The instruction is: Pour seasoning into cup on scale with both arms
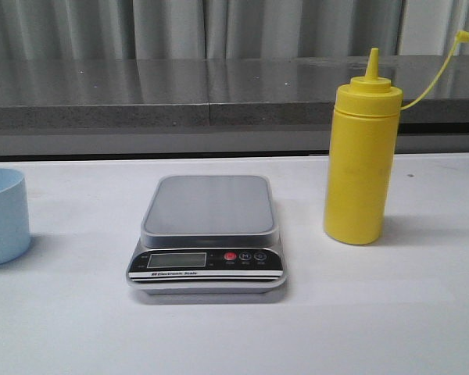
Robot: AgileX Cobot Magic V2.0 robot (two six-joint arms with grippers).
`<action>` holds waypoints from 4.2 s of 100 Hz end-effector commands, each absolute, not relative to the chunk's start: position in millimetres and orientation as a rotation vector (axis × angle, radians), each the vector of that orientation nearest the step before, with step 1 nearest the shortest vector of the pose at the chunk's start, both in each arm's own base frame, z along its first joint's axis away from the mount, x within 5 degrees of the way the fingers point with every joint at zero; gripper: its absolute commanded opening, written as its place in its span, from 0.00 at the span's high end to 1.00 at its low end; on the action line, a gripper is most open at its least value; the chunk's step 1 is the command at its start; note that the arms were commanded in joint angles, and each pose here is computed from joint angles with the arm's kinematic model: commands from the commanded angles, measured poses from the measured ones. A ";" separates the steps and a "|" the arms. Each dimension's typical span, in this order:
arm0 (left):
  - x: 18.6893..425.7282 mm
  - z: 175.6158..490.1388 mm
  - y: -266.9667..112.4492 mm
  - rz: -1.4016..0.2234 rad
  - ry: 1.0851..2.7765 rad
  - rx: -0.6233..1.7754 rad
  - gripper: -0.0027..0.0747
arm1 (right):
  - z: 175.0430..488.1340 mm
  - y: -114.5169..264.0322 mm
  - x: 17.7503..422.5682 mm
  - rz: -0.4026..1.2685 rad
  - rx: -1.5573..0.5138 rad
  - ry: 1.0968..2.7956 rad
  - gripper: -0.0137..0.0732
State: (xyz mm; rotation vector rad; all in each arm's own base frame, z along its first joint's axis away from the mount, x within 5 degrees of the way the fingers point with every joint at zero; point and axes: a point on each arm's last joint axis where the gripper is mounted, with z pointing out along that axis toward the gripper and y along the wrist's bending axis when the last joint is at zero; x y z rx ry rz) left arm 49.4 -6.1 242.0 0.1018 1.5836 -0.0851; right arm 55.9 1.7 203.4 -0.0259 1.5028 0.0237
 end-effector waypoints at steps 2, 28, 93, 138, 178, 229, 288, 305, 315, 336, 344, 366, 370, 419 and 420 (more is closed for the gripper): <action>51.8 281.5 -7.8 -0.131 1.597 0.085 0.99 | 210.7 2.4 54.5 0.014 -0.046 1.423 0.92; 83.4 328.8 -17.0 -0.204 1.953 0.092 0.99 | 210.7 2.4 54.5 0.014 -0.046 1.423 0.92; 182.8 352.5 -16.3 0.030 2.229 0.151 0.94 | 210.7 2.4 54.5 0.014 -0.046 1.423 0.92; 232.5 317.2 -12.9 0.007 2.332 -0.039 0.10 | 210.7 2.4 54.5 0.014 -0.046 1.423 0.92; 274.7 289.0 -6.7 -0.006 2.422 -0.113 0.12 | 210.7 2.4 54.5 0.014 -0.046 1.423 0.92; 312.9 257.7 -9.3 -0.005 2.535 -0.100 0.12 | 210.7 2.4 54.5 0.014 -0.046 1.423 0.92; 323.5 230.9 -10.9 -0.011 2.616 -0.087 0.53 | 210.7 2.4 54.5 0.014 -0.046 1.423 0.92; 324.8 231.6 -12.0 -0.032 2.600 -0.101 0.85 | 210.7 2.4 54.5 0.014 -0.046 1.423 0.92; 325.7 232.6 -12.6 -0.045 2.591 -0.110 0.99 | 210.7 2.4 54.5 0.014 -0.046 1.423 0.92; 329.8 241.7 -13.2 -0.055 2.569 -0.117 0.99 | 210.7 2.4 54.5 0.014 -0.046 1.423 0.92; 331.9 247.7 -13.6 -0.056 2.570 -0.101 0.99 | 210.7 2.4 54.5 0.014 -0.046 1.423 0.92; 339.6 269.5 -21.0 -0.155 2.543 -0.063 0.99 | 210.7 2.4 54.5 0.014 -0.046 1.423 0.92; 341.2 273.8 -22.6 -0.179 2.532 -0.062 0.99 | 210.7 2.4 54.5 0.014 -0.046 1.423 0.92; 346.7 314.8 -100.9 -0.377 2.436 0.152 0.99 | 210.7 2.4 54.5 0.014 -0.046 1.423 0.92; 347.3 316.0 -102.4 -0.381 2.432 0.156 0.99 | 210.7 2.4 54.5 0.014 -0.046 1.423 0.92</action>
